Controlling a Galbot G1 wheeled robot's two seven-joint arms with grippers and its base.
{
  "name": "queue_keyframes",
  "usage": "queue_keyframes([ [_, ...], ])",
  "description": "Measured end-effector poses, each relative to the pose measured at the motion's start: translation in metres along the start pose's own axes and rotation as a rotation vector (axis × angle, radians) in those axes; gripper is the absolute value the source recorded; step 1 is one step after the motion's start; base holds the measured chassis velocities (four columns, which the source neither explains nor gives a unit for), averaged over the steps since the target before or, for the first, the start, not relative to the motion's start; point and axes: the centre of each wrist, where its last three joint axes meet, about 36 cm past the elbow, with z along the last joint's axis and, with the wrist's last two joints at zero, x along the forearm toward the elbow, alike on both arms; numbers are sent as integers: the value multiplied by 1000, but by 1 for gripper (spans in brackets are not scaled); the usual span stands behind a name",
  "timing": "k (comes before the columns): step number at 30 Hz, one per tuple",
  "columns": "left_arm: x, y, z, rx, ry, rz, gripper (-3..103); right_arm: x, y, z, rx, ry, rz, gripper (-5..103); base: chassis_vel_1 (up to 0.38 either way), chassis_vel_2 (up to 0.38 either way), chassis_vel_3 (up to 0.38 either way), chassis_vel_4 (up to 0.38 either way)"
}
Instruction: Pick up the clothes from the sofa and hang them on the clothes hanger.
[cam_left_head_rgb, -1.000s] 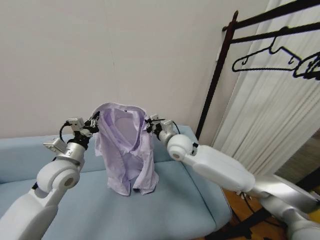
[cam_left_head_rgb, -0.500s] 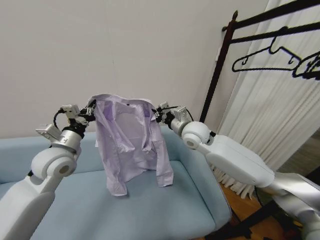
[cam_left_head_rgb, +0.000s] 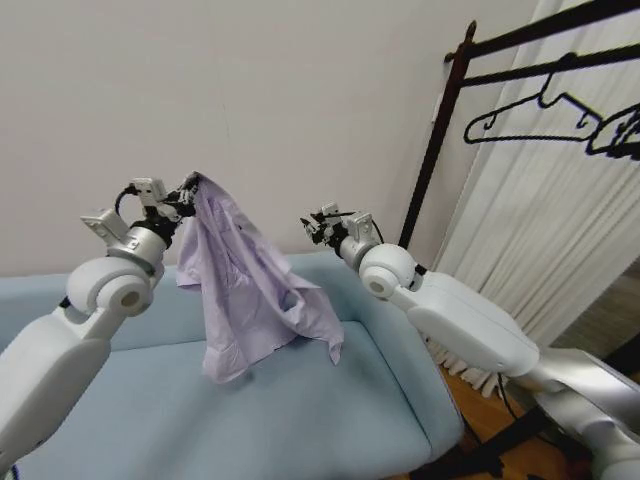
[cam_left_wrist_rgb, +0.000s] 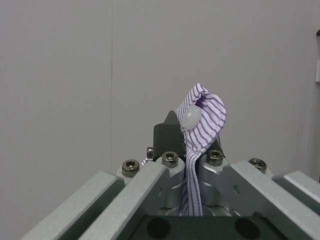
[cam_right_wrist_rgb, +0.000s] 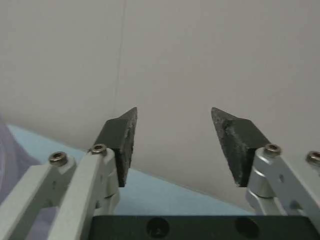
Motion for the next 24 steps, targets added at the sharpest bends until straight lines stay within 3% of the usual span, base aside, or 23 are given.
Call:
queue_keyframes([
  [2, -3, -2, 0, -2, 4, 8, 0, 0, -2, -3, -9, -14, 23, 52, 0, 0, 0, 0],
  [5, -8, -5, -1, -7, 11, 21, 0, 1, -7, -16, -61, -100, 120, 68, 0, 0, 0, 0],
  [10, -6, -4, 1, -10, 23, 19, 0, 18, -14, -53, -137, -175, 230, 84, 0, 0, 0, 0],
  [11, -6, -4, 1, -10, 23, 19, 0, 18, -14, -53, -137, -175, 230, 84, 0, 0, 0, 0],
  [14, 1, -1, 6, -7, 35, 10, 0, 28, -25, -81, -126, -216, 320, 98, 0, 0, 0, 0],
  [19, 14, 1, 14, 9, 42, -5, 0, 41, -47, -110, -77, -177, 390, 100, 0, 0, 0, 0],
  [24, 25, 2, 19, 24, 41, -16, 0, 40, -69, -126, -78, -130, 478, 100, 0, 0, 0, 0],
])
